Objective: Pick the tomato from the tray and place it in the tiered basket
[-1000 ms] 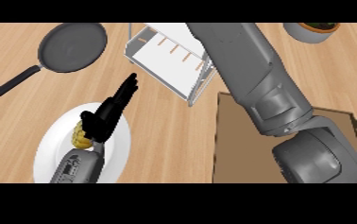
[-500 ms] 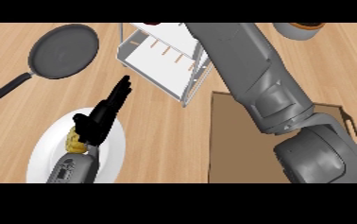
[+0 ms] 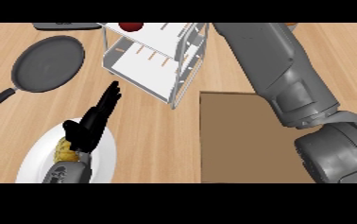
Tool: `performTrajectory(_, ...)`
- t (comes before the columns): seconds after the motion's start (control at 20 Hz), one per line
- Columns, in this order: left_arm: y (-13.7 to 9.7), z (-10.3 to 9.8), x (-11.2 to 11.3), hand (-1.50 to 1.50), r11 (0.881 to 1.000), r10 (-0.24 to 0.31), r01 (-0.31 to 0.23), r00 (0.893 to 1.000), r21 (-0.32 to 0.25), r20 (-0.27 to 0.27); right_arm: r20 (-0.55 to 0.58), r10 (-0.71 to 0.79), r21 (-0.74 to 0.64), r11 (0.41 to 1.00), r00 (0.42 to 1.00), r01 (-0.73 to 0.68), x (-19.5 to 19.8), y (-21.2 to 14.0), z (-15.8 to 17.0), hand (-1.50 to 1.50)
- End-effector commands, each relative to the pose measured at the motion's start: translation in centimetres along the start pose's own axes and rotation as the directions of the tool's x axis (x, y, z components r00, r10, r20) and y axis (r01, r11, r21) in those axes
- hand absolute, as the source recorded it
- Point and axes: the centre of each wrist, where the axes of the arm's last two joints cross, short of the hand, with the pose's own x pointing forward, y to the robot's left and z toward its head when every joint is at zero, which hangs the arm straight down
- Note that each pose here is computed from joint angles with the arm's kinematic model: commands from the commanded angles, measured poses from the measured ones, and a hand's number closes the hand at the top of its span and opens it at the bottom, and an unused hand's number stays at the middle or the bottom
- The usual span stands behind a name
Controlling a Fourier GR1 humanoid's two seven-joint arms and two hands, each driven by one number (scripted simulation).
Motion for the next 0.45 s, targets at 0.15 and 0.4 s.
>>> performTrajectory(0.15, 2.4, 1.7, -1.1, 0.0, 0.998, 0.007, -0.004, 0.999, 0.067, -0.044, 0.001, -0.161, -0.084, 0.983, 0.987, 0.161, -0.2, -3.6, -3.1, -1.5)
performTrajectory(0.4, 2.9, 2.1, -1.1, 0.0, 0.994, 0.021, -0.016, 0.999, 0.11, -0.043, 0.02, -0.093, -0.031, 0.995, 0.995, 0.094, -3.1, -6.1, -4.8, -1.5)
